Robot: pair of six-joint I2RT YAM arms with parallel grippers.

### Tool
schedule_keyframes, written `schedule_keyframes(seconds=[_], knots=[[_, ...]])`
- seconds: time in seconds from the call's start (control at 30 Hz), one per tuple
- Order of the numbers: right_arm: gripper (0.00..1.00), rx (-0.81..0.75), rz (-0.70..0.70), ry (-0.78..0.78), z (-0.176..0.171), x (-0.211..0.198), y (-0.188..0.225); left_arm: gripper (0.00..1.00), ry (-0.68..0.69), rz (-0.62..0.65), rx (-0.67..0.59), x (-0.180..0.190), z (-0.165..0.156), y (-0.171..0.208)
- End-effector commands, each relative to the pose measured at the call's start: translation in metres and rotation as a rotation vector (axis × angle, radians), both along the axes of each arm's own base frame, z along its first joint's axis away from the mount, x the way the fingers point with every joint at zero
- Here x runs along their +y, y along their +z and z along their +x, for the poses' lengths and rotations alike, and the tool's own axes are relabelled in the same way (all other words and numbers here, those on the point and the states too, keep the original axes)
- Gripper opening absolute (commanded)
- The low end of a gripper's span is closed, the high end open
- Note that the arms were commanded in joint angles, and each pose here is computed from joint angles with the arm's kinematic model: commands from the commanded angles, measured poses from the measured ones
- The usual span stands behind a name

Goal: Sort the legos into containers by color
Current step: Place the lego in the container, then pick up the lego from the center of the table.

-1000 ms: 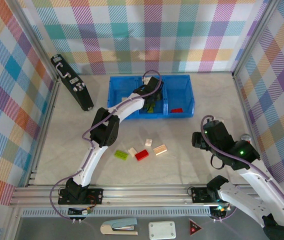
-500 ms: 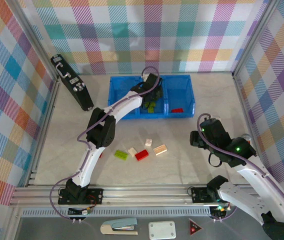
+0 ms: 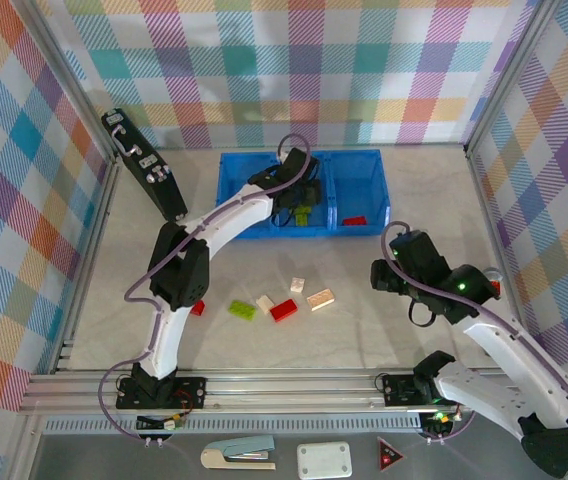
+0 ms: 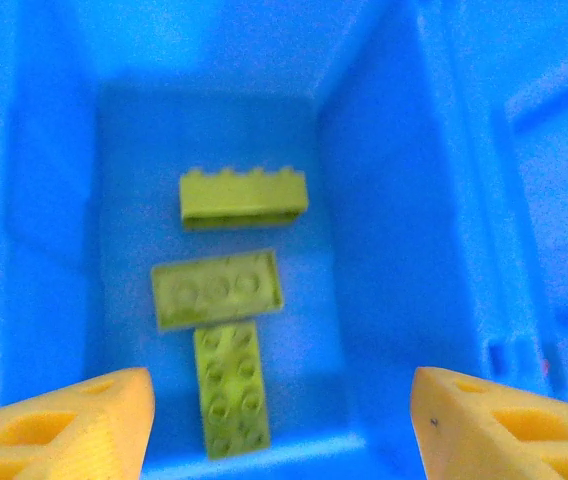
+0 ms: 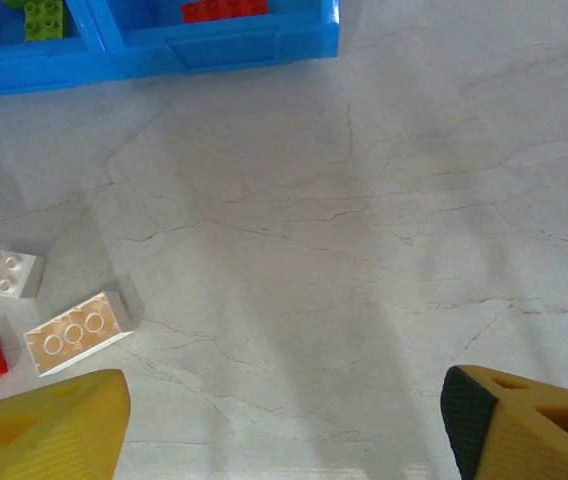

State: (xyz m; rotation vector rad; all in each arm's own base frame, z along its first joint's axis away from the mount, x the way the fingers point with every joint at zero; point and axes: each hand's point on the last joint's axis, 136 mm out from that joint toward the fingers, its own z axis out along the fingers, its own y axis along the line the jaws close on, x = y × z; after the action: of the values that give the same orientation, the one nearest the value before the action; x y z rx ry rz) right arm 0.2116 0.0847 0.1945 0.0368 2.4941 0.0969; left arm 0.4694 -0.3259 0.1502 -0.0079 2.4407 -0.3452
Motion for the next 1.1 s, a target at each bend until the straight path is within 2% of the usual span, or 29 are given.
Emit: schedule_keyframes(seconds=[0.0,0.3,0.53,0.83,1.07], knots=[[0.82,0.011,0.035,0.023,0.003,0.011,0.0,0.68,-0.044,0.0,0.062,0.005,-0.03,0.005],[0.81,0.054,0.042,0.021,0.006,0.018,-0.01,0.66,-0.099,0.051,0.218,0.027,-0.087,-0.02],[0.81,0.083,0.063,0.021,0.005,0.023,-0.017,0.64,-0.17,0.151,0.282,0.033,-0.129,-0.034],[0.81,0.102,0.067,0.02,0.0,0.023,-0.018,0.57,-0.243,0.205,0.378,0.028,-0.165,-0.063],[0.81,0.108,0.061,0.009,-0.005,0.017,-0.019,0.56,-0.268,0.233,0.433,0.021,-0.188,-0.089]])
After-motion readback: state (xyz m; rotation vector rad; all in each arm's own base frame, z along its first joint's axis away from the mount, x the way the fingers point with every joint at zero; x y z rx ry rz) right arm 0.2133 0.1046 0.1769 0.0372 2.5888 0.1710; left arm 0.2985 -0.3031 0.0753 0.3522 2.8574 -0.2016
